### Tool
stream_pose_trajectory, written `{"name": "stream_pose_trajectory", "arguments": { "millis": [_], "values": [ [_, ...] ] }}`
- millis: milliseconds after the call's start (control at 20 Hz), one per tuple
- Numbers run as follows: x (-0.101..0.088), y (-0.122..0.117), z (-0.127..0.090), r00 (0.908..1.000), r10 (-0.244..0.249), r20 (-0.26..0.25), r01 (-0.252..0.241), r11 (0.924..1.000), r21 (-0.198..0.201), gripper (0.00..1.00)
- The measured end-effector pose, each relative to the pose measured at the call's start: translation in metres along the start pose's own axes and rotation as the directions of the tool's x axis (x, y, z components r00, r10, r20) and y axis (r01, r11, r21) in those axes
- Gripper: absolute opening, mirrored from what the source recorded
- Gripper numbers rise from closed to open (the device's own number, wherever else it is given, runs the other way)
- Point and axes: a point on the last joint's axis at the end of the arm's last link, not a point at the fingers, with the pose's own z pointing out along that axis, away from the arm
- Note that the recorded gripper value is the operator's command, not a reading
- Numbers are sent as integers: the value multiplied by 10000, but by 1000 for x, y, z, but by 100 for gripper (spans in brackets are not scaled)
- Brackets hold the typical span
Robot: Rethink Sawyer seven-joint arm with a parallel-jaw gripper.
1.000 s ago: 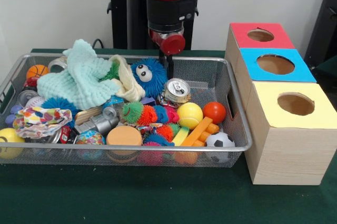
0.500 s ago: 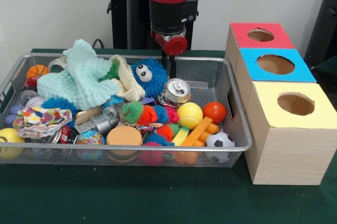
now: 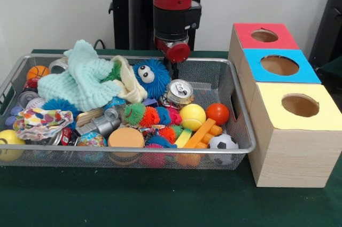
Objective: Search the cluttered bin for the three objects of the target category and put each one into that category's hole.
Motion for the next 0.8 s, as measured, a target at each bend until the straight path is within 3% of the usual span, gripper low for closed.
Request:
{"name": "stream_pose_trajectory", "arguments": {
  "millis": [350,800],
  "values": [
    [7,0,13,9980,-268,565,288,9990,-347,100],
    [10,1,13,9951,-480,862,505,9984,-271,100]
  ]
}}
